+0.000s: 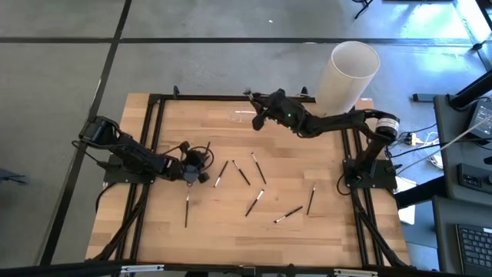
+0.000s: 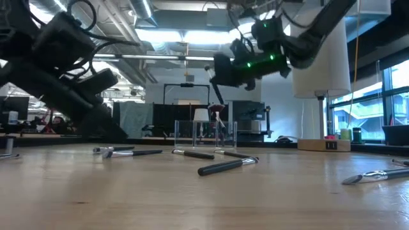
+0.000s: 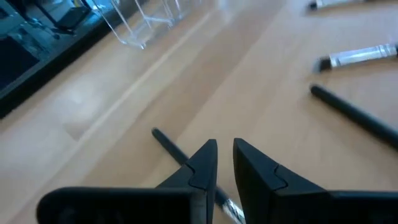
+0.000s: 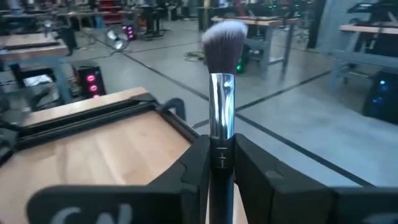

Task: Put items in baskets/containers
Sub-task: Put the black powder brush into the transparent organizer, then put the black eyeshadow brush into the transparent organizer

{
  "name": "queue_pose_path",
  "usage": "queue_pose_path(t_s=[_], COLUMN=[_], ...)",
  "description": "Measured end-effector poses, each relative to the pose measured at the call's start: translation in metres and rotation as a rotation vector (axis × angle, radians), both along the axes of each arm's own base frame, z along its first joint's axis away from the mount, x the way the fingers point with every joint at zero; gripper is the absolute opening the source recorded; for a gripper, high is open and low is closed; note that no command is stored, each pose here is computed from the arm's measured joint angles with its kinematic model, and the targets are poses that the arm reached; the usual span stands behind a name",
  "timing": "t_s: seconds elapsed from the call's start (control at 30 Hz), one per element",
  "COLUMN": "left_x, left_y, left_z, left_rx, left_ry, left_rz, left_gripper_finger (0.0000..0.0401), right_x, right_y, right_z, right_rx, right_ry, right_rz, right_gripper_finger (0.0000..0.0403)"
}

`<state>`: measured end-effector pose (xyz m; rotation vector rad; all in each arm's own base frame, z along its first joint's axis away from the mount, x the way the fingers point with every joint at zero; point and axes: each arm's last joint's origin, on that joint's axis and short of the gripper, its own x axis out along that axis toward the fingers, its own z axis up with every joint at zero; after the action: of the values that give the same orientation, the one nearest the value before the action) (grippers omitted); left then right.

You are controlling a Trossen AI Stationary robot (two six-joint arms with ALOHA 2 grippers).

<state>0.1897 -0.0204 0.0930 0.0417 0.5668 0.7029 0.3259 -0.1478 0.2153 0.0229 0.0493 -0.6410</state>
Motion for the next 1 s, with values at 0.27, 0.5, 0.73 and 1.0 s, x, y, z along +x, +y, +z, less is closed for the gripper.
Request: queue_pose_path(t_s=[0.27, 0.5, 0.73, 1.0], left_x=[0.009, 0.009, 0.010, 0.011], left_y=[0.013, 0.017, 0.015, 0.014], left_z=[0.006, 0.006, 0.006, 0.005], left_rx=[-0.002, 0.004, -0.052, -0.107], left_ry=[-0.032, -0.017, -0.029, -0.047], left_rz=[-0.026, -0.035, -0.076, -0.096], left_gripper_finger=[0.0049, 0.0049, 0.0049, 0.0049], right_x=[-0.010, -0.010, -0.014, -0.015], right_y=[-0.021, -0.028, -0.035, -0.036], right_z=[-0.016, -0.028, -0.036, -0.036], right_rx=[-0.024, -0.009, 0.029, 0.101], right_ry=[0.036, 0.075, 0.101, 0.072], right_rz=[-0.063, -0.035, -0.062, -0.077], right_gripper_finger=[0.0069, 0.0069, 0.0102, 0.0170])
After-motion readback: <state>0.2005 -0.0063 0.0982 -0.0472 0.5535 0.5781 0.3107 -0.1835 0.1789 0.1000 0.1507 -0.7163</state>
